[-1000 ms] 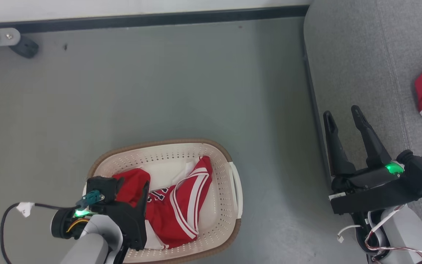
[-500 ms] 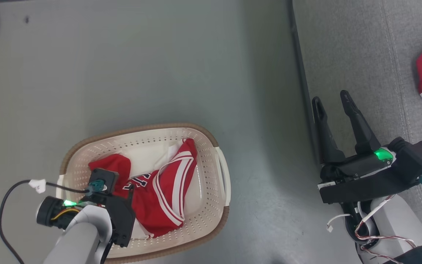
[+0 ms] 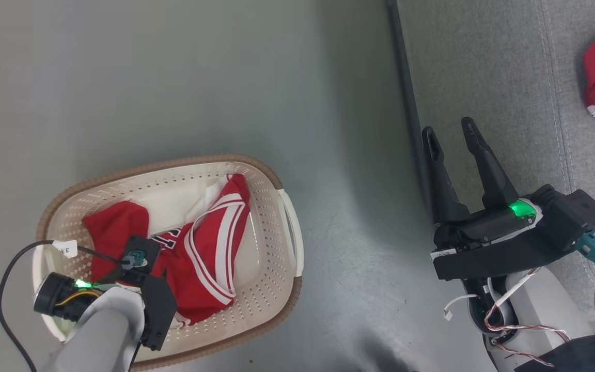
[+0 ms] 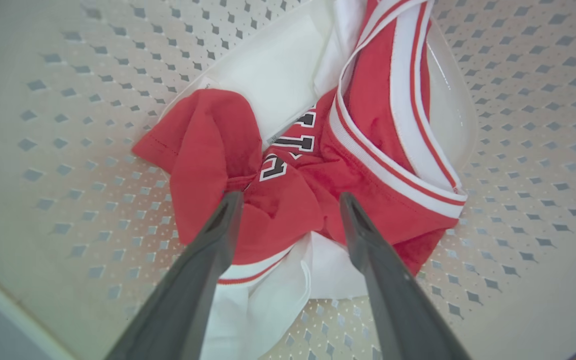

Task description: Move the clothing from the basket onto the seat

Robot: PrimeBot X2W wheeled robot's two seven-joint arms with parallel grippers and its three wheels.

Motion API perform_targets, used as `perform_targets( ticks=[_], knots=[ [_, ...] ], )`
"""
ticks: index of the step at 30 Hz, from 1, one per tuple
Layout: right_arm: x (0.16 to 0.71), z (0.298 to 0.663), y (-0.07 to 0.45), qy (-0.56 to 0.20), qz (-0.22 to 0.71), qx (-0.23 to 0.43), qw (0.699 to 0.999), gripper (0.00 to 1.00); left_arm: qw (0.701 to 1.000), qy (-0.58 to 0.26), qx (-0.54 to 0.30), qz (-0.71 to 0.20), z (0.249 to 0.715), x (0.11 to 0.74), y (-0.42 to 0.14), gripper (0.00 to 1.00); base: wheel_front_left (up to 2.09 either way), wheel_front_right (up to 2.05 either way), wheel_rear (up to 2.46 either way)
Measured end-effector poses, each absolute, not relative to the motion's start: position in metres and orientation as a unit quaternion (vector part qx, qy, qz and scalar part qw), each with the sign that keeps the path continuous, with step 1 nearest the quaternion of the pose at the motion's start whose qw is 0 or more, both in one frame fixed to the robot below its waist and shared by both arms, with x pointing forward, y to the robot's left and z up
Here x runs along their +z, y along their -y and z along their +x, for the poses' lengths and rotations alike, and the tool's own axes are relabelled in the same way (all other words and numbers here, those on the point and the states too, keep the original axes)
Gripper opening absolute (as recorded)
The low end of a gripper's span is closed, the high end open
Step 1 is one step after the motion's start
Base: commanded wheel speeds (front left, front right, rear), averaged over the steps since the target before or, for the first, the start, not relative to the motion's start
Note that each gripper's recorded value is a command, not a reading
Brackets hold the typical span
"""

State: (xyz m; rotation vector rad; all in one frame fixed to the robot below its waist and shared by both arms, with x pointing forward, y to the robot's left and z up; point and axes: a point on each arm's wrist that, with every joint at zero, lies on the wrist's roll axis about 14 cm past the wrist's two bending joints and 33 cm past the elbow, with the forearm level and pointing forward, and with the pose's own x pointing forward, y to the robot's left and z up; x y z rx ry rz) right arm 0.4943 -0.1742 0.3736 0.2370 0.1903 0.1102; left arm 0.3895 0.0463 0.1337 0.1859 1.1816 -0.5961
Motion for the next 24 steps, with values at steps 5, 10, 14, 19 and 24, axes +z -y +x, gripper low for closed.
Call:
perform_targets(
  ticks=[5, 10, 14, 19, 24],
  knots=[
    [0.363, 0.492, 0.179, -0.108, 0.116, 0.045, 0.986, 1.00, 0.768, -0.569, -0.277, 0.100, 0.378, 0.117, -0.051, 1.00, 0.00, 0.00, 0.00],
    [0.356, 0.493, 0.182, -0.113, 0.105, 0.042, 0.987, 1.00, 0.764, -0.576, -0.273, 0.101, 0.379, 0.106, -0.048, 1.00, 0.00, 0.00, 0.00],
    [0.350, 0.494, 0.185, -0.120, 0.101, 0.039, 0.987, 1.00, 0.766, -0.577, -0.265, 0.103, 0.387, 0.098, -0.049, 1.00, 0.00, 0.00, 0.00],
    [0.345, 0.496, 0.184, -0.123, 0.100, 0.039, 0.987, 1.00, 0.755, -0.581, -0.279, 0.119, 0.387, 0.087, -0.050, 1.00, 0.00, 0.00, 0.00],
    [0.341, 0.495, 0.188, -0.128, 0.094, 0.037, 0.987, 1.00, 0.732, -0.592, -0.308, 0.136, 0.374, 0.080, -0.046, 1.00, 0.00, 0.00, 0.00]
  ],
)
